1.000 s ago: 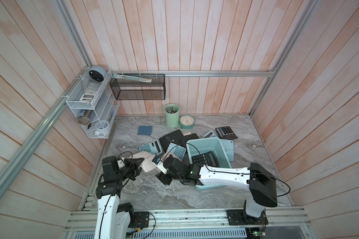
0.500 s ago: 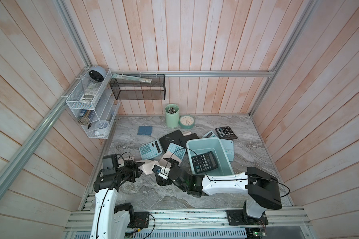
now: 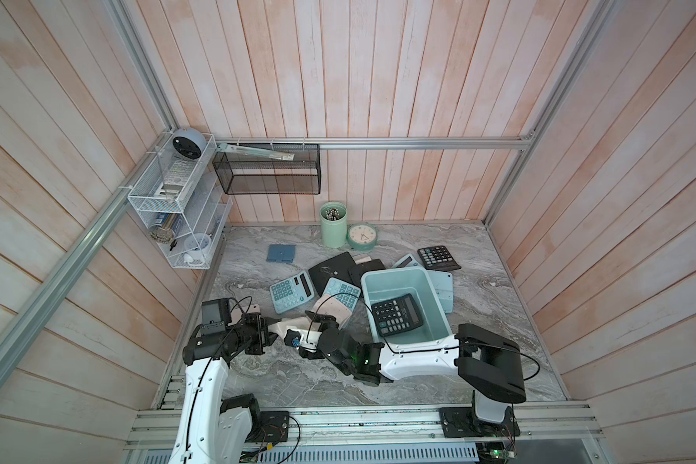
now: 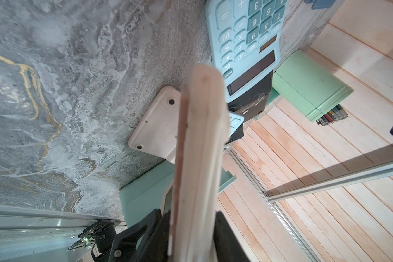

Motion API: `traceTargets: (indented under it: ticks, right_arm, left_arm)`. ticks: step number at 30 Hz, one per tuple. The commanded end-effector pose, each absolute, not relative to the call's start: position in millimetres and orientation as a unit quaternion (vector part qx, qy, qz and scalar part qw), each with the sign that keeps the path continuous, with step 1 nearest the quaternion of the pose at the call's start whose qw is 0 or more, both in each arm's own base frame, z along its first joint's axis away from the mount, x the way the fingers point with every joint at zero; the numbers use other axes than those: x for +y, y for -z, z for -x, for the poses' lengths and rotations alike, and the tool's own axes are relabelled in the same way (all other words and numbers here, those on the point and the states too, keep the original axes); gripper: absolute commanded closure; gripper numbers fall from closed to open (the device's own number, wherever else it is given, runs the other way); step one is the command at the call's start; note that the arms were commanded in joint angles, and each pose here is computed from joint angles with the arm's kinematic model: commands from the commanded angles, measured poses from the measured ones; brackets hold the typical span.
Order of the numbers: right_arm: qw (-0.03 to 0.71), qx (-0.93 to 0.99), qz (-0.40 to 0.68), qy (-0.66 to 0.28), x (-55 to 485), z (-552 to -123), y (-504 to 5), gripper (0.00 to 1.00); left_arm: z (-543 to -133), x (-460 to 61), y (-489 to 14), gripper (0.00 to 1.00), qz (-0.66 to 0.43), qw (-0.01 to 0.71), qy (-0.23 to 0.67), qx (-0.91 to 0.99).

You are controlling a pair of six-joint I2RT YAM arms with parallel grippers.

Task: Put the calculator in the storage box
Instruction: Pick up the calculator from the center of the board.

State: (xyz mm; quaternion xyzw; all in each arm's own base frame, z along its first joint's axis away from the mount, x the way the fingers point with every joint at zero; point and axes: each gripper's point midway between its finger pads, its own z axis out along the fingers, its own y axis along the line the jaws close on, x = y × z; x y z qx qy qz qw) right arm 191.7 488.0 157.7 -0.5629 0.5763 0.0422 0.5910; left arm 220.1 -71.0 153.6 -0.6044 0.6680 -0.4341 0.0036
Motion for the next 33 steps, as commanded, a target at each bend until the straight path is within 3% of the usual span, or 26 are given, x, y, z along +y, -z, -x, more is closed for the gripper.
traceTargets:
  ticks: [1, 15, 16, 17, 21, 23, 33]
  right_arm:
    - [0.614, 0.561, 0.555, -0.027, 496.5, -194.5, -166.7, 0.37]
    - [0.623, 0.567, 0.538, -0.013, 507.3, -197.4, -169.8, 0.98]
    - [0.622, 0.572, 0.535, -0.015, 506.5, -197.8, -171.3, 1.0]
    - [0.62, 0.579, 0.529, -0.019, 505.3, -197.9, -175.3, 1.0]
    - [0.605, 0.623, 0.495, -0.036, 492.8, -204.3, -194.9, 1.0]
    - [0.589, 0.655, 0.472, -0.044, 481.3, -211.0, -204.7, 1.0]
    - [0.486, 0.789, 0.362, -0.099, 400.1, -230.4, -254.8, 1.0]
  left_arm:
    - [-223.8, -71.8, -167.8, 1.0, 0.603, 0.008, 0.443, 0.663]
    - [-229.3, -72.5, -170.9, 0.98, 0.615, 0.006, 0.45, 0.648]
    - [-231.0, -72.4, -172.4, 0.92, 0.613, 0.01, 0.453, 0.648]
    - [-232.6, -71.9, -174.2, 0.81, 0.61, 0.014, 0.455, 0.649]
    - [-242.4, -66.7, -187.3, 0.24, 0.589, 0.057, 0.463, 0.66]
    - [-244.2, -62.0, -193.0, 0.01, 0.577, 0.083, 0.455, 0.673]
    - [-245.8, -36.5, -219.3, 0.0, 0.509, 0.216, 0.389, 0.737]
